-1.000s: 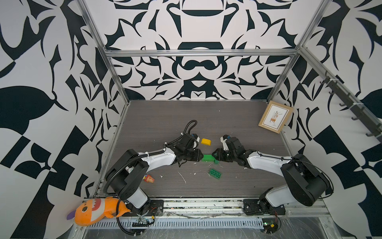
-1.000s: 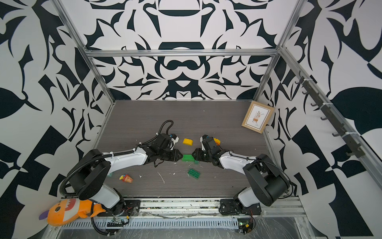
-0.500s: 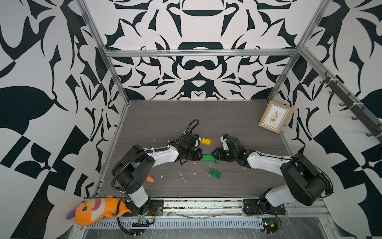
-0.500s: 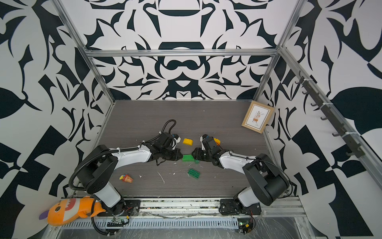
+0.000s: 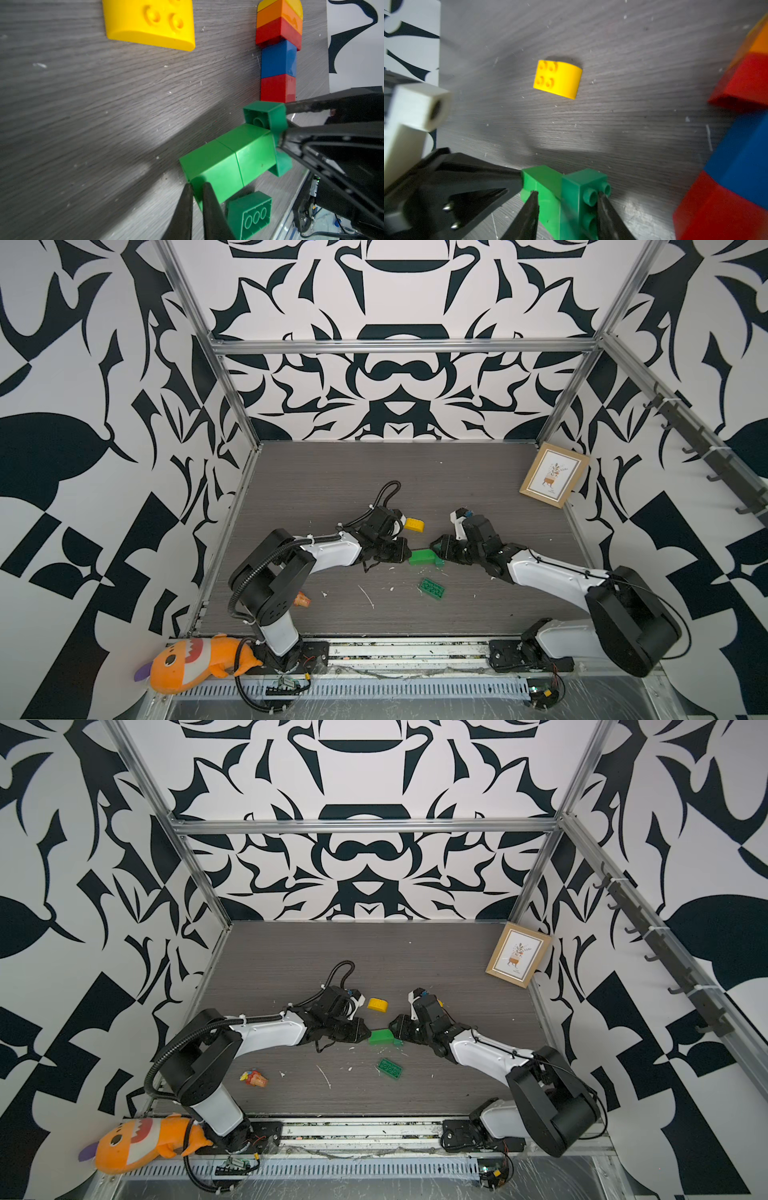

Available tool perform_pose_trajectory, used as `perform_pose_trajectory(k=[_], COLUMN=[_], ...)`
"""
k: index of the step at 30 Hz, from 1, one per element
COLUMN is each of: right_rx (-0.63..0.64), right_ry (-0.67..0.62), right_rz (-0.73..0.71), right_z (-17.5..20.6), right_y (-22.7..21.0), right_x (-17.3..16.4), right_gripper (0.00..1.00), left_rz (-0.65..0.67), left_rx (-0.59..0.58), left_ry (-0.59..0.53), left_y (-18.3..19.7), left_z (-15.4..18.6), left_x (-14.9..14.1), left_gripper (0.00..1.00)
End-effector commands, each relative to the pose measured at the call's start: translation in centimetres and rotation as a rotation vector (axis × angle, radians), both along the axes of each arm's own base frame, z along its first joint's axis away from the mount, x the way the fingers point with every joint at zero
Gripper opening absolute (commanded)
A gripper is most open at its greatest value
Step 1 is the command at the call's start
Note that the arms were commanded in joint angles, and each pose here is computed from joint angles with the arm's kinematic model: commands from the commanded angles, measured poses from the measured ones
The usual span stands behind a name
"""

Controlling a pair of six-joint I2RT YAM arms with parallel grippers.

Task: Assemble an ice cream with lego
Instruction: Adjust the lego brick at the center of the board.

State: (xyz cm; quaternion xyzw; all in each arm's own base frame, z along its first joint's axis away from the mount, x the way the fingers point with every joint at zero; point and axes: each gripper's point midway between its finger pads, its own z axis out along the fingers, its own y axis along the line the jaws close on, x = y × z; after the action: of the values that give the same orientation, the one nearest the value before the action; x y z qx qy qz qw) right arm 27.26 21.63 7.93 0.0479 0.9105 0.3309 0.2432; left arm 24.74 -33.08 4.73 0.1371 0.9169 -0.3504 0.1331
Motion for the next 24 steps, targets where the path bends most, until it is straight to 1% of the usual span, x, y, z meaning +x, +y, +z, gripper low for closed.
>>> perform_pose_trajectory(k=[1,7,15,20,24], right_rx=[0.112,0.123,0.117,0.068,0.035], right_ry=[-0.061,-0.084,-0.083,-0.093,-0.109], right_rz=[0.058,0.070,0.117,0.129,0.121], right_z=[4.1,5.8,6.2,6.4,6.8], right_y=[2.0,2.5,4.5,4.9,4.5], right_x=[-0.2,-0.3,-0.6,-1.0,-0.8], right_gripper=[0.46,0.46,0.46,0.47,0.49], left_rz=[-0.043,-0.055,-0.038,-0.018,-0.020], left_rx=[-0.049,-0.071,-0.042,-0.028,-0.029], left_ry=[0.017,0.024,0.031,0.019,-0.006], left_y=[-1.5,-2.1,-0.9,0.0,0.1], left_z=[-0.4,-0.7,-1.9,-2.3,-1.7], left_x=[-1.0,-1.0,-1.6,-1.9,-1.7], left_gripper=[0.16,0.17,0.18,0.24,0.28])
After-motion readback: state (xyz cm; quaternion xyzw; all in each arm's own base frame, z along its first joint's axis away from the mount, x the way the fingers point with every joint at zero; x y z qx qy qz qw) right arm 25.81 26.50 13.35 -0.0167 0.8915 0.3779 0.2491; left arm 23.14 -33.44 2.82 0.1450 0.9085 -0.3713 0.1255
